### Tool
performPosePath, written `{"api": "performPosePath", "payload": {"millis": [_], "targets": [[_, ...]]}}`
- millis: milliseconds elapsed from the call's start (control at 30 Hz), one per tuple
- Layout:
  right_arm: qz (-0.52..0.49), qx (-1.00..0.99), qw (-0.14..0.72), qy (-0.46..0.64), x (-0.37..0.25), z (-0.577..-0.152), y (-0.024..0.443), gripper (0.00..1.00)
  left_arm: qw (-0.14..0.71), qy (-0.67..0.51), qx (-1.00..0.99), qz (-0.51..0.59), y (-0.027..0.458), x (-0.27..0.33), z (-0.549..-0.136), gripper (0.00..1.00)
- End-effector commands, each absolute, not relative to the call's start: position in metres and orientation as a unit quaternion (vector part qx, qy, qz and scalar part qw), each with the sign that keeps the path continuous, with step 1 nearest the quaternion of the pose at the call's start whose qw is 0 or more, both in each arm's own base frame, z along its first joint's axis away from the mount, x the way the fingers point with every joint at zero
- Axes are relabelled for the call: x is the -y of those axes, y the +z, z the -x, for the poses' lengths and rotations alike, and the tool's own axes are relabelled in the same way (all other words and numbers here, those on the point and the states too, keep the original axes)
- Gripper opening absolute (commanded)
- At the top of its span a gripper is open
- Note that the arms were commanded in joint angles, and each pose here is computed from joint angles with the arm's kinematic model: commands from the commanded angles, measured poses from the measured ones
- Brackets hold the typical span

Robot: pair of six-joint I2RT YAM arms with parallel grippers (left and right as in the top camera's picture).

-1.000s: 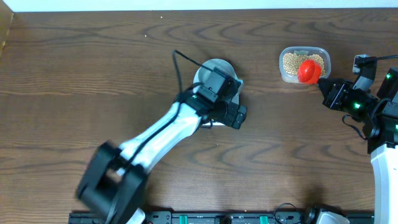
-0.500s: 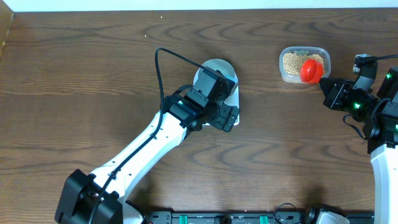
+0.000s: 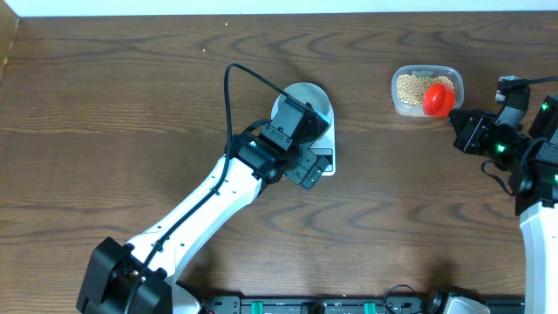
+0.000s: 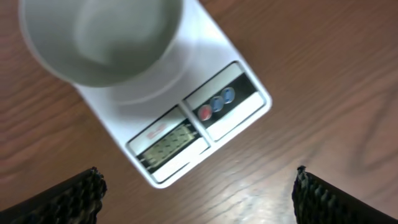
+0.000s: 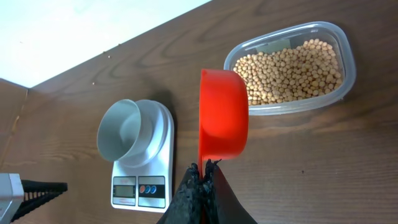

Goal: Scoop item into bowl and weigh 50g on scale

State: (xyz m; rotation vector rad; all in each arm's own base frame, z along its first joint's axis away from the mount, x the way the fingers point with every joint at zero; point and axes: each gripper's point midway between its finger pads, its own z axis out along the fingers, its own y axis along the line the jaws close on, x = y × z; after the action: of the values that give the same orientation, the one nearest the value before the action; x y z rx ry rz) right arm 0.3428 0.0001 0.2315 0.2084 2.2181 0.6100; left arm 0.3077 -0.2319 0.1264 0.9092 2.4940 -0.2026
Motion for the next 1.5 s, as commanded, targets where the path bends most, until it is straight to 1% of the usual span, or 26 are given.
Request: {"api": "performPosePath", "payload": {"millis": [0, 700, 867, 1000, 1067, 1267, 1467], "targets": [[-0.077, -0.877, 0.413, 0.234, 0.003, -0.345, 0.237, 0.01, 0.244, -0.033, -0.911, -0.331, 0.124, 0.219, -0.316, 0.98], [-0.078, -0.877, 0.413, 0.232, 0.004, -0.345, 0.237, 0.01, 0.235, -0.029, -0.915, -0.327, 0.124, 0.212, -0.313, 0.98], [-0.078, -0.877, 0.413, 0.232, 0.004, -0.345, 0.237, 0.01, 0.257, -0.039, -0.913, -0.315, 0.144, 0.203, -0.316, 0.98], [-0.078, -0.877, 0.413, 0.232, 0.004, -0.345, 0.237, 0.01, 0.28, -0.09, -0.891, -0.344, 0.169, 0.207, -0.31, 0.98], [-0.078, -0.877, 0.413, 0.232, 0.004, -0.345, 0.237, 0.01, 0.286, -0.112, -0.888, -0.341, 0.176, 0.205, -0.31, 0.98], [-0.078, -0.878, 0.412, 0.232, 0.004, -0.344, 0.236, 0.01, 0.281, -0.114, -0.899, -0.317, 0.176, 0.187, -0.316, 0.98], [-0.078, -0.878, 0.412, 0.232, 0.004, -0.344, 0.236, 0.01, 0.275, -0.122, -0.899, -0.318, 0.174, 0.189, -0.314, 0.98]]}}
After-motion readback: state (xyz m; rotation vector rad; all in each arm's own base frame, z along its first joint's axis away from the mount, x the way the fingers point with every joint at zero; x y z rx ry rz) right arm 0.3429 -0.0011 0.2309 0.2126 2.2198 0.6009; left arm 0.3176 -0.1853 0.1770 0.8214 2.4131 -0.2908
